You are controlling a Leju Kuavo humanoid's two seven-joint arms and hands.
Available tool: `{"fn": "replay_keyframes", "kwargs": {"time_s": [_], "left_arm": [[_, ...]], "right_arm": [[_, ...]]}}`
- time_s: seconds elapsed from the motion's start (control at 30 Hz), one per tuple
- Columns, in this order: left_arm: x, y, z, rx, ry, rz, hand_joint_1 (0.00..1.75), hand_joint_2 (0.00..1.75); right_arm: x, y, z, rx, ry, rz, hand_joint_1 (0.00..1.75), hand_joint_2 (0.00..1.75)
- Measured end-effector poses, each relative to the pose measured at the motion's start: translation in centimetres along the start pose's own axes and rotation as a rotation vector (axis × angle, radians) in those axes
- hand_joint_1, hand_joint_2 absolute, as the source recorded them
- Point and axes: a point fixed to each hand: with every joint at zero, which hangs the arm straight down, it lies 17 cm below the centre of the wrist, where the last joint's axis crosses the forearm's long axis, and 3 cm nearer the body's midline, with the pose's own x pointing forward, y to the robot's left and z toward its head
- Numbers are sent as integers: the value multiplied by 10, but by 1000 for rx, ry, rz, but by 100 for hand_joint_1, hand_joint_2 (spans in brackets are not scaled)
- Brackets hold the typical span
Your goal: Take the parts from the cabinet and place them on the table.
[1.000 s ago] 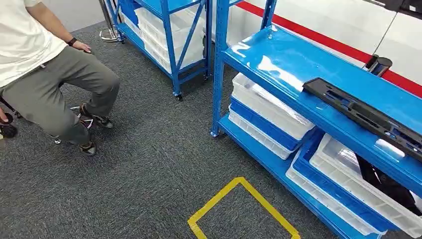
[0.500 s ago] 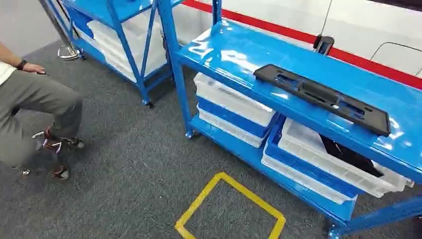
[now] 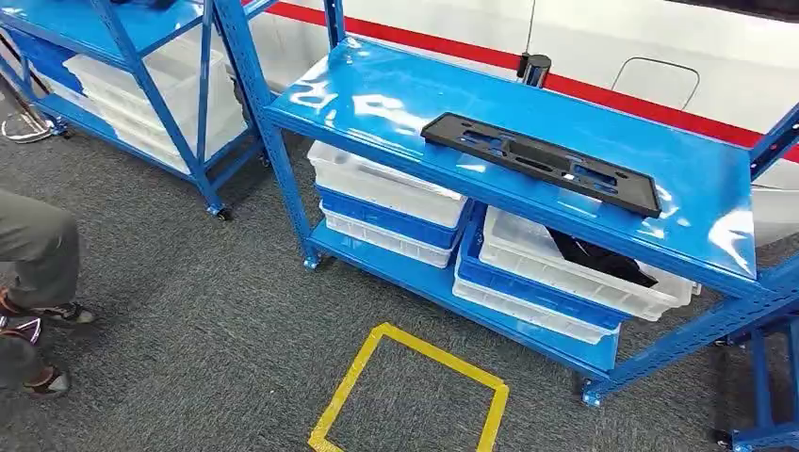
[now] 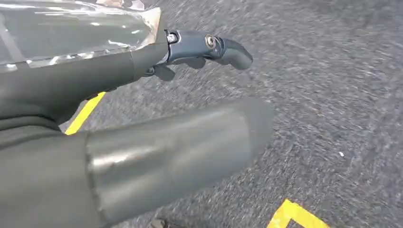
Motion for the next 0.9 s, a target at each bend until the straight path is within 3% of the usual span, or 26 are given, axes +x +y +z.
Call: {"fn": "replay_keyframes", "kwargs": {"time_s": [0.9], "left_arm": [[-1, 0, -1, 0, 12, -3, 0, 0]], "right_arm": [[3, 3, 1, 9, 0, 15, 0, 0]]}}
